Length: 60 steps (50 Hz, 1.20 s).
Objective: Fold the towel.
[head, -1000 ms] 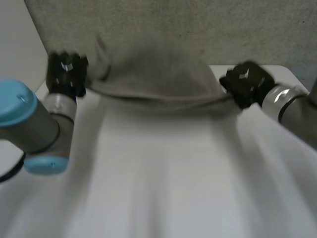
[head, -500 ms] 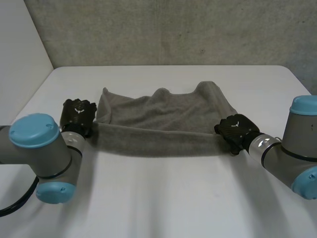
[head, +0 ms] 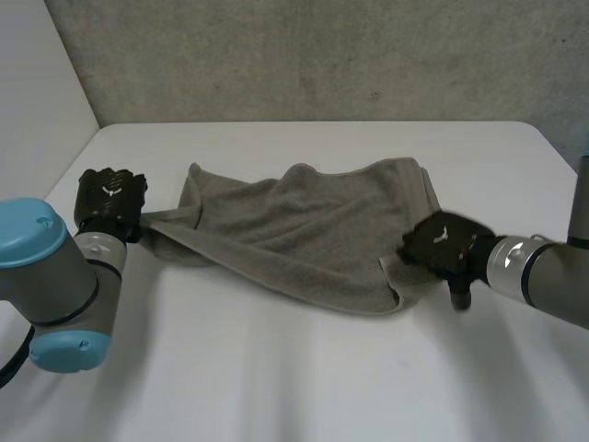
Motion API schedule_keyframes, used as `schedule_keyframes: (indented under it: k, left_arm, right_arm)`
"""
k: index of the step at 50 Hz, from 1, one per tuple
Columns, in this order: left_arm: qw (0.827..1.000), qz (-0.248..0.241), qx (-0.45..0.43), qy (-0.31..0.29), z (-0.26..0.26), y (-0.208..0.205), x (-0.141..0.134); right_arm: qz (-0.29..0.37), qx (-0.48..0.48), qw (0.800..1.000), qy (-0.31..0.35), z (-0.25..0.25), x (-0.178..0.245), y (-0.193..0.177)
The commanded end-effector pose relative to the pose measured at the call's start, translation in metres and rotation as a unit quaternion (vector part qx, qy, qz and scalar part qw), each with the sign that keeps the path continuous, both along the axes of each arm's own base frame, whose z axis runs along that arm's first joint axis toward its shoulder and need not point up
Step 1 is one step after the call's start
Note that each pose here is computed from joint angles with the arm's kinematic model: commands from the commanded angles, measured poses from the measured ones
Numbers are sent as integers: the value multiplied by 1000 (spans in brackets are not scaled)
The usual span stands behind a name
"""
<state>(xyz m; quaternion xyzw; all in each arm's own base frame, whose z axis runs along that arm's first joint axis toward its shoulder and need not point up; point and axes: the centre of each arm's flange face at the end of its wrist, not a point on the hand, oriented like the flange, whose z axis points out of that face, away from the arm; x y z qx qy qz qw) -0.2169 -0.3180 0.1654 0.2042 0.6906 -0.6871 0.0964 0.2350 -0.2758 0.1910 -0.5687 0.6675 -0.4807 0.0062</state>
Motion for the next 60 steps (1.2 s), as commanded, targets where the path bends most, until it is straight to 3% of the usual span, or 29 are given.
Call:
schedule_keyframes:
  k: [1, 15, 36, 60]
  left_arm:
    - [1000, 0, 1, 0, -1, 0, 0]
    - [1000, -3, 2, -1, -1, 2, -2]
    - [1000, -6, 5, -2, -3, 5, -3]
    - [1000, -6, 5, -2, -2, 5, -3]
  right_arm:
    - [1, -98, 994, -53, 11, 4, -10]
    - [36, -93, 994, -54, 3, 11, -4]
    - [84, -59, 995, 4, -45, 39, -36]
    - [82, -39, 995, 39, -51, 36, -35]
